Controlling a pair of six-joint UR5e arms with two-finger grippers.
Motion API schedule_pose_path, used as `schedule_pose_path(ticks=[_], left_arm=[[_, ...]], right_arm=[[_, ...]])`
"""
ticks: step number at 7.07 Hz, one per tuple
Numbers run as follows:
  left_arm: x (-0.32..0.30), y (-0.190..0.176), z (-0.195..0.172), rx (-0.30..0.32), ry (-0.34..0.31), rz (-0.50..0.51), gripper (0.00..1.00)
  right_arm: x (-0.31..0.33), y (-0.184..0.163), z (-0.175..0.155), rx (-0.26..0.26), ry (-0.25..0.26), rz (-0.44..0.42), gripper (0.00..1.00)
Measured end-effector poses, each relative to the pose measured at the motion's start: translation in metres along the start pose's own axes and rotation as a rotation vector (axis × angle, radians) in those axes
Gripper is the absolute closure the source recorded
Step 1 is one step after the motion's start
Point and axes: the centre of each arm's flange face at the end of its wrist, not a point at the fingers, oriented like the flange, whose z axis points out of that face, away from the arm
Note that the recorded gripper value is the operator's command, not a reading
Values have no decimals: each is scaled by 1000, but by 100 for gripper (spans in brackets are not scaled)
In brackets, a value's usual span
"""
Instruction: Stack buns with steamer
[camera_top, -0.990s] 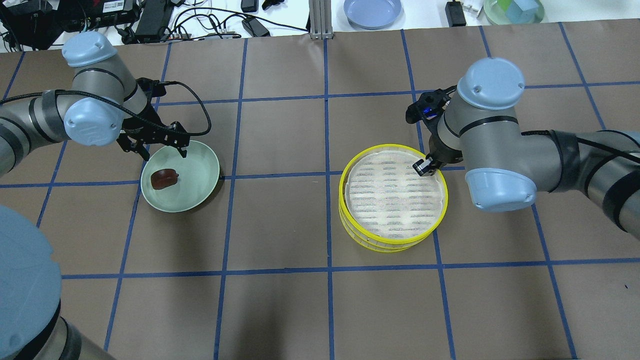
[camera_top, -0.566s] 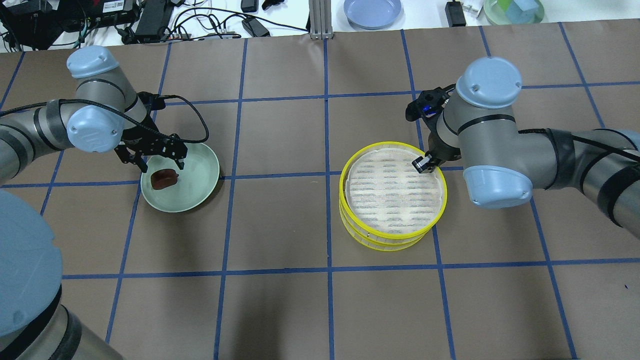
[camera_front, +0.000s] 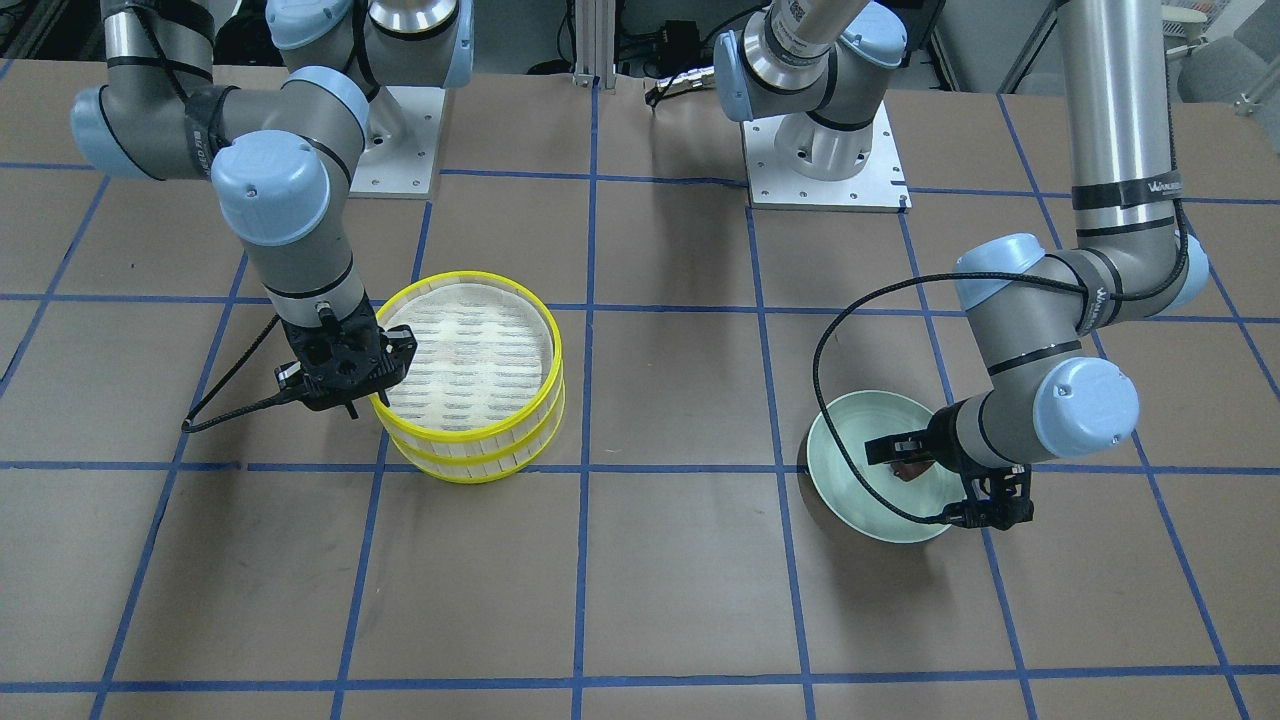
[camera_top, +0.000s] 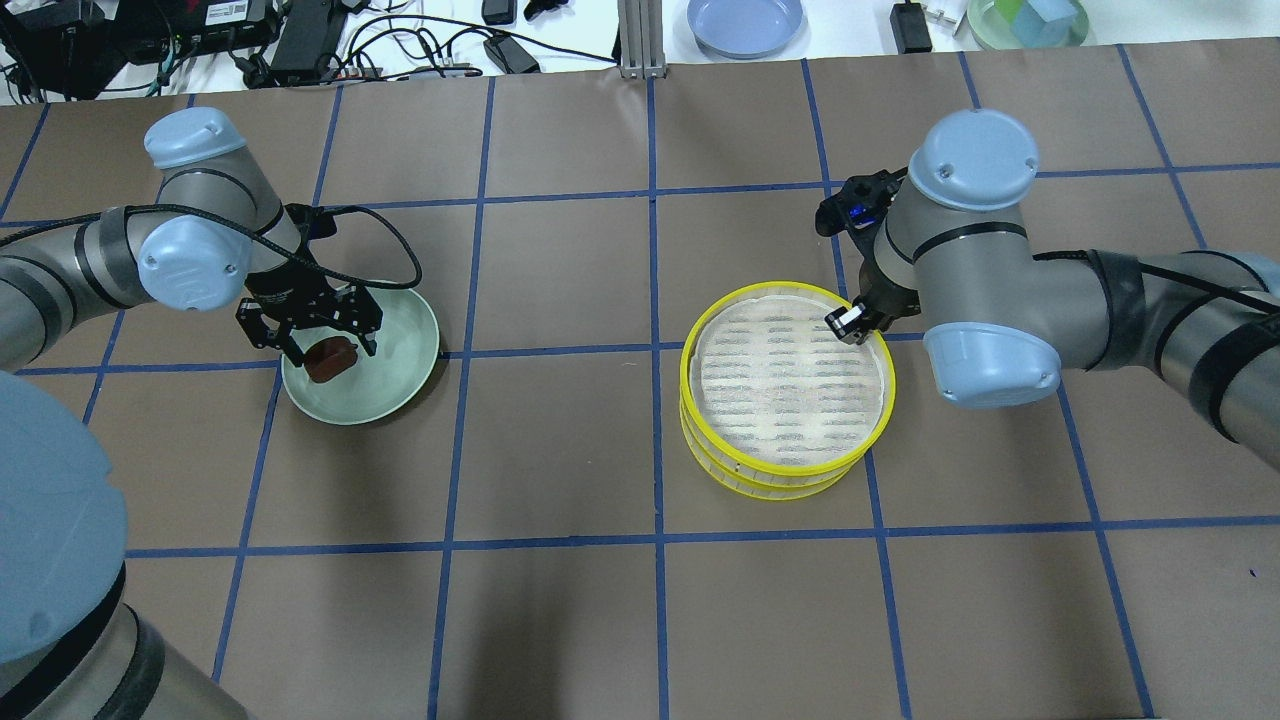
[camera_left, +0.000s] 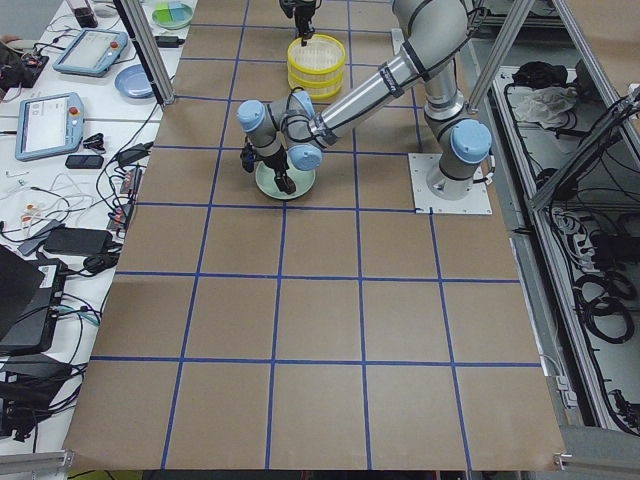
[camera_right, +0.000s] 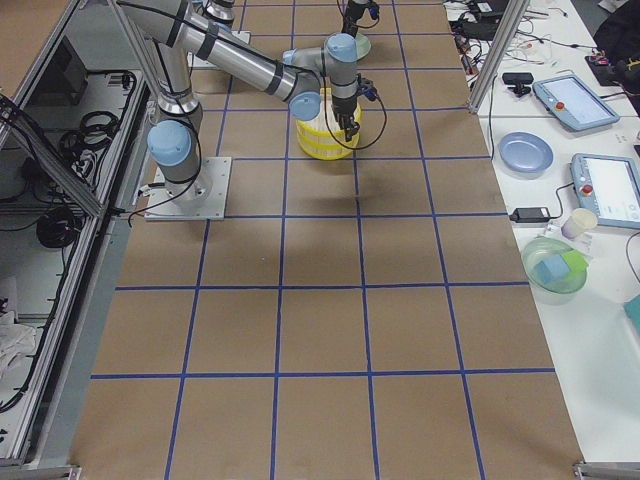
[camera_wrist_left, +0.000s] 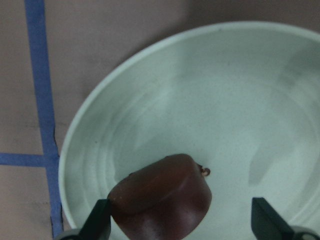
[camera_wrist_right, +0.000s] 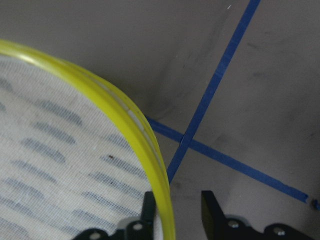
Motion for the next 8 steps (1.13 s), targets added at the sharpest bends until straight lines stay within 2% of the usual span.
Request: schedule_pose_path(ticks=[1,2,4,5,6,8], left_arm=[[0,1,1,-9,2,-3,65],[0,1,3,-13,2,-2,100],[0,0,2,-12,0,2,100],[0,-1,0,-9,-1,5,100],[0,-1,-3,-3,-2,9,100],[8,2,-22,28,-4,11,100]], right_arm=[[6,-10,-27,-10,-3,22,0],[12,-16,-73,-31,-12,45,0],[23,4,-189,-47,-8,99,0],[30,21,-233,-38,-1,148,0],[34,32,-264,-31,1,208,0],[26,40,-288,-49,-26,399,3]])
